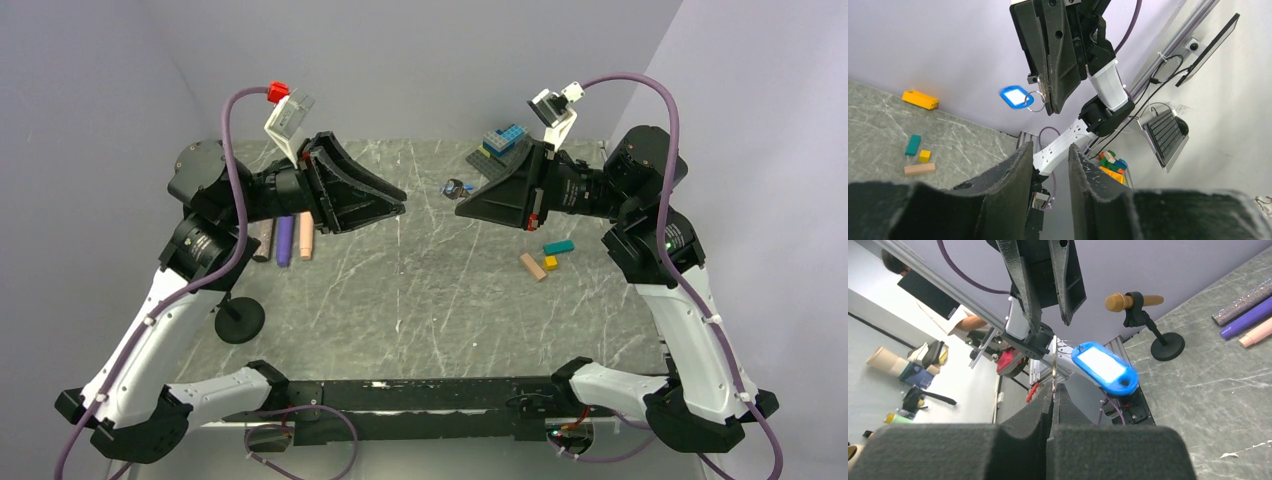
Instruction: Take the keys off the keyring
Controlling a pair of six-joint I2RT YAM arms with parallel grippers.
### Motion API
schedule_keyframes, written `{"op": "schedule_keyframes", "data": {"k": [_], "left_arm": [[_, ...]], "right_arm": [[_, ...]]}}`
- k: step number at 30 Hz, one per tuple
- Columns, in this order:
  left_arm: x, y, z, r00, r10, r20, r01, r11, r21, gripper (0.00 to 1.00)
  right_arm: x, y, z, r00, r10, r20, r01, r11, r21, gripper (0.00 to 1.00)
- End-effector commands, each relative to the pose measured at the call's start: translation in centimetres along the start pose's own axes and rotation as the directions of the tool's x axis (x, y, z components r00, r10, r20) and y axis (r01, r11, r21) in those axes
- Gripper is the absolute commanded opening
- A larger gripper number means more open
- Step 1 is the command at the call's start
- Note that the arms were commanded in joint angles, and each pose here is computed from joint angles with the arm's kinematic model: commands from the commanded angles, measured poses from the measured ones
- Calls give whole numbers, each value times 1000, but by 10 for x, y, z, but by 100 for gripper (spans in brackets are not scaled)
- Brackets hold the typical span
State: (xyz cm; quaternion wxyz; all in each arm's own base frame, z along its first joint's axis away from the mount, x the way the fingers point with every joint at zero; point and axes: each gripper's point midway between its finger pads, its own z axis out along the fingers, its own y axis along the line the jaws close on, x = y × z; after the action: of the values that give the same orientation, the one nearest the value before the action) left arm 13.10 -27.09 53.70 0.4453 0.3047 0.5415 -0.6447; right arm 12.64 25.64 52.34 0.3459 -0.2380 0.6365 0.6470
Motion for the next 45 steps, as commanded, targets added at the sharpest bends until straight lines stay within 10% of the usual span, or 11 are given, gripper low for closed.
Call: {"op": "schedule_keyframes", "data": {"k": [1, 6, 16, 27, 45], "left_arm": [[-6, -7, -8, 999, 47, 27, -46, 999, -27, 45], [-13, -8, -18, 991, 118, 61, -112, 989, -99, 80], [-30, -14, -30, 930, 351, 112, -333, 931, -152, 90], [-38, -15, 21, 903, 425, 57, -421, 904, -79, 88], [-23, -16, 42, 979, 201, -21, -202, 979, -11, 68]], "right_arm": [[-5, 23, -8, 999, -52, 13, 53, 998, -46, 0], [-3, 28, -10, 998, -55, -2, 55, 997, -56, 0], [9, 34, -11, 997, -38, -67, 31, 993, -112, 0], [4, 23, -9, 997, -33, -64, 30, 999, -40, 0], [-7, 8, -7, 998, -58, -8, 59, 997, 51, 0]]}}
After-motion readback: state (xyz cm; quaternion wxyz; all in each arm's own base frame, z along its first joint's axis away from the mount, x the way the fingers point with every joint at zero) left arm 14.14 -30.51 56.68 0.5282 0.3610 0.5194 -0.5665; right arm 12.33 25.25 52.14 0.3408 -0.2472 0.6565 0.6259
